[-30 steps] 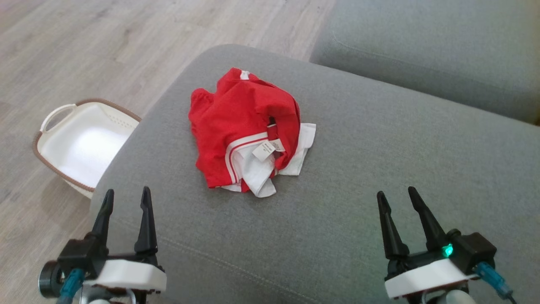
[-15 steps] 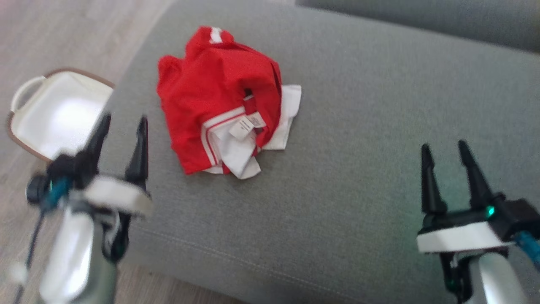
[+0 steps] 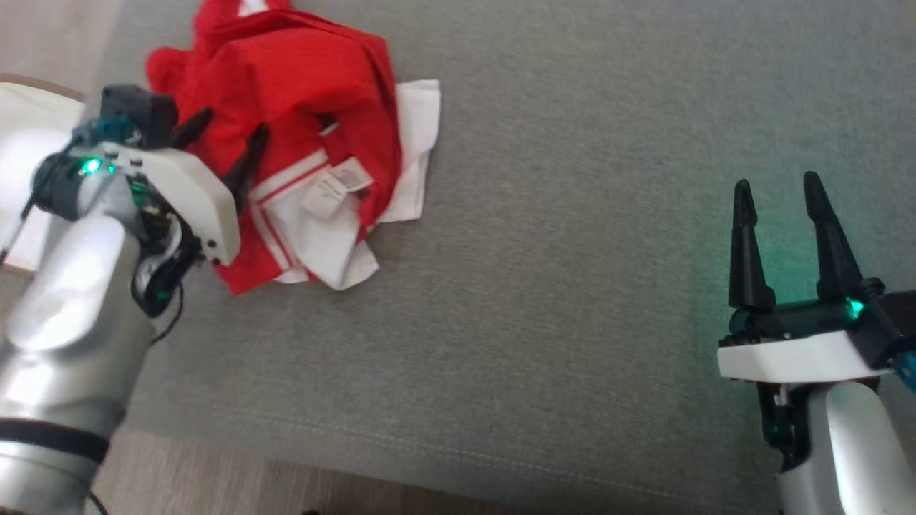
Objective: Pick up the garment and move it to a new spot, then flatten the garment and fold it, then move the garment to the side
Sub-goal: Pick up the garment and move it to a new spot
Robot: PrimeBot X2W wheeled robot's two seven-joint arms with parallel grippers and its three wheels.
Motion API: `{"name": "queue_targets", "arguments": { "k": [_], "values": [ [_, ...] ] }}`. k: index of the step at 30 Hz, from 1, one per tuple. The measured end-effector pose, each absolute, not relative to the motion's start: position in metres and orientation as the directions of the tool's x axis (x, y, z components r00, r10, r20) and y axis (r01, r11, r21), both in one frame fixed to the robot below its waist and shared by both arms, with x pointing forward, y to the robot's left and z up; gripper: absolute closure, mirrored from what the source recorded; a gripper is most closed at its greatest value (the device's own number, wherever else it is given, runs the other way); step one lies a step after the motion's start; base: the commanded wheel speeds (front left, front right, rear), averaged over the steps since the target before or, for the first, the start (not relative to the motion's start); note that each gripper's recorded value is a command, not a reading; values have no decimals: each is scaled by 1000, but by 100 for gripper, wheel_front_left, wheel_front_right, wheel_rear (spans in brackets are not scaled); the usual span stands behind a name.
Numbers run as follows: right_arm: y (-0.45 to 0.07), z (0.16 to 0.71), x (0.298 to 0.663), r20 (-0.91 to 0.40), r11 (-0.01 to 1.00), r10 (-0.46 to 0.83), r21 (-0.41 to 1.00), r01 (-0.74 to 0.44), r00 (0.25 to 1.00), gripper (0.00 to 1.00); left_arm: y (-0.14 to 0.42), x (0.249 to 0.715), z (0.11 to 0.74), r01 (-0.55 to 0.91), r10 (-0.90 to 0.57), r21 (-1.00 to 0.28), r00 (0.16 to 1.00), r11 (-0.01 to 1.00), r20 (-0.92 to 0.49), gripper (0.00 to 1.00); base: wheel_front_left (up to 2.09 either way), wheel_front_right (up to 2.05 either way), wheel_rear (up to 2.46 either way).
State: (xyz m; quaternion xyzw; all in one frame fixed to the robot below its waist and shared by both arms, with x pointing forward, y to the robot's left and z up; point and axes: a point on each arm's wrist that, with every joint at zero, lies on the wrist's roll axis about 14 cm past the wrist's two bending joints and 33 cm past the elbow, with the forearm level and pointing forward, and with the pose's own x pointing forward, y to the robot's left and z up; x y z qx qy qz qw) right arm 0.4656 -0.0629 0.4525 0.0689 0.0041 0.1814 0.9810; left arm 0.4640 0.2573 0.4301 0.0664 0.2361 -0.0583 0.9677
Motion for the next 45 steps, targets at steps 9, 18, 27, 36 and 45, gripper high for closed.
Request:
{"name": "queue_targets", "arguments": {
  "k": [9,18,27,36,45],
  "values": [
    [-86,441,473,-3,947,298,129,-295,954,0,250,482,386,210,-123,67,773,975,-622,44,0,0,0],
    [-92,449,470,9,950,282,132,-281,959,0,260,491,403,188,-117,86,846,978,-520,100,0,0,0],
    [-90,484,458,77,943,284,155,-293,956,0,260,519,532,116,-107,124,991,986,-75,100,0,0,0],
    [-91,504,434,108,940,284,166,-299,953,0,237,489,674,69,-105,110,924,991,367,100,0,0,0],
    [-102,517,426,138,945,257,169,-279,956,0,197,469,669,169,-205,125,899,978,388,100,0,0,0]
  ]
}}
